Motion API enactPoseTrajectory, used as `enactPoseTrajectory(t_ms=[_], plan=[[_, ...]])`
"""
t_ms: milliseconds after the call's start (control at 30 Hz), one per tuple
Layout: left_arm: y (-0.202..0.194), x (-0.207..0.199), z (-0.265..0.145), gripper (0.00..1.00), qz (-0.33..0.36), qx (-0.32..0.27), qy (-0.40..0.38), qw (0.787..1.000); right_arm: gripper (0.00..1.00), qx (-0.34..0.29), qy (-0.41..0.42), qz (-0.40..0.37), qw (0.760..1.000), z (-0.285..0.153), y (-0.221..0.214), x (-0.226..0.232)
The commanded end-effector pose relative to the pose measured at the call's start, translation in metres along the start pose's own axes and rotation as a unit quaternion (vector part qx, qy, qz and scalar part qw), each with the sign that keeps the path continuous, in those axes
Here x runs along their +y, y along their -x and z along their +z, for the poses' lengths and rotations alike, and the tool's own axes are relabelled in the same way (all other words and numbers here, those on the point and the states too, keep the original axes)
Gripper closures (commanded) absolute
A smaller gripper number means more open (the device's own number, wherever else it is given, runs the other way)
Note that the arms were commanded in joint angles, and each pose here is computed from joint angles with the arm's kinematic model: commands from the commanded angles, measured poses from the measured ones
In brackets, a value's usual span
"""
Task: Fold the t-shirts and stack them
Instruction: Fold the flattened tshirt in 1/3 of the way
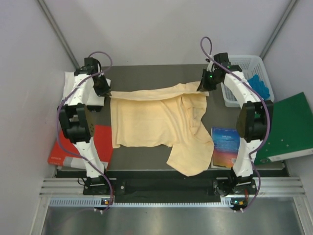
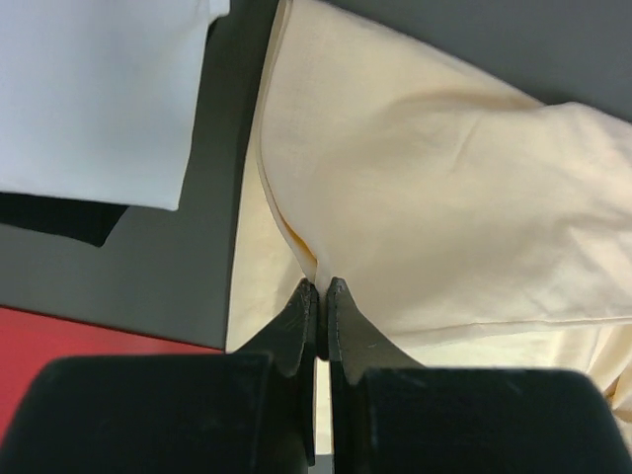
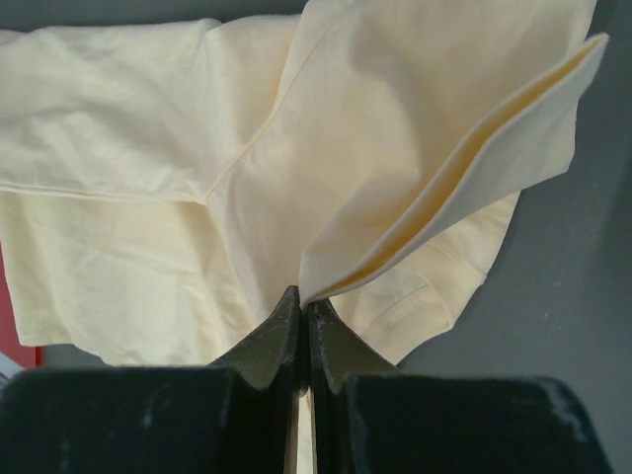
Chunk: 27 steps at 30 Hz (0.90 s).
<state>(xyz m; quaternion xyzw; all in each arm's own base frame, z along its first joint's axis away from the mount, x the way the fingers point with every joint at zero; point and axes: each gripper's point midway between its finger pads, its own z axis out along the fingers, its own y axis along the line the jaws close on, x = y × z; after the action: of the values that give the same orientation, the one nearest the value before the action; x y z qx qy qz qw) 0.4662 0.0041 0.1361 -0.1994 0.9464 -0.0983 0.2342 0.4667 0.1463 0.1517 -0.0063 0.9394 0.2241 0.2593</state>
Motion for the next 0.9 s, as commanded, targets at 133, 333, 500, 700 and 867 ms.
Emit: enactPoseTrajectory(t_ms=[133,333,500,700,867], plan=[[-0.026,0.024,-0.002,1.00,-0.005,0.039,0.056,0.998,1.00,0.103,0.016,-0.002,0.995,-0.001,-0.077,0.014],[-0.025,0.025,-0.008,0.01,-0.007,0.040,0.070,0.997,0.68,0.165,0.047,-0.016,0.985,-0.010,-0.119,0.032],[0.001,0.006,-0.029,0.01,0.017,-0.032,0.027,0.999,0.00,0.061,0.028,-0.058,0.996,-0.044,-0.066,0.041],[0.012,-0.018,-0.005,0.01,0.037,-0.020,-0.011,0.999,0.00,-0.004,-0.039,-0.057,0.998,-0.027,-0.006,0.015],[0.007,-0.038,0.040,0.01,0.058,0.025,-0.032,0.998,0.00,-0.036,-0.113,-0.035,0.992,0.003,0.029,-0.018]])
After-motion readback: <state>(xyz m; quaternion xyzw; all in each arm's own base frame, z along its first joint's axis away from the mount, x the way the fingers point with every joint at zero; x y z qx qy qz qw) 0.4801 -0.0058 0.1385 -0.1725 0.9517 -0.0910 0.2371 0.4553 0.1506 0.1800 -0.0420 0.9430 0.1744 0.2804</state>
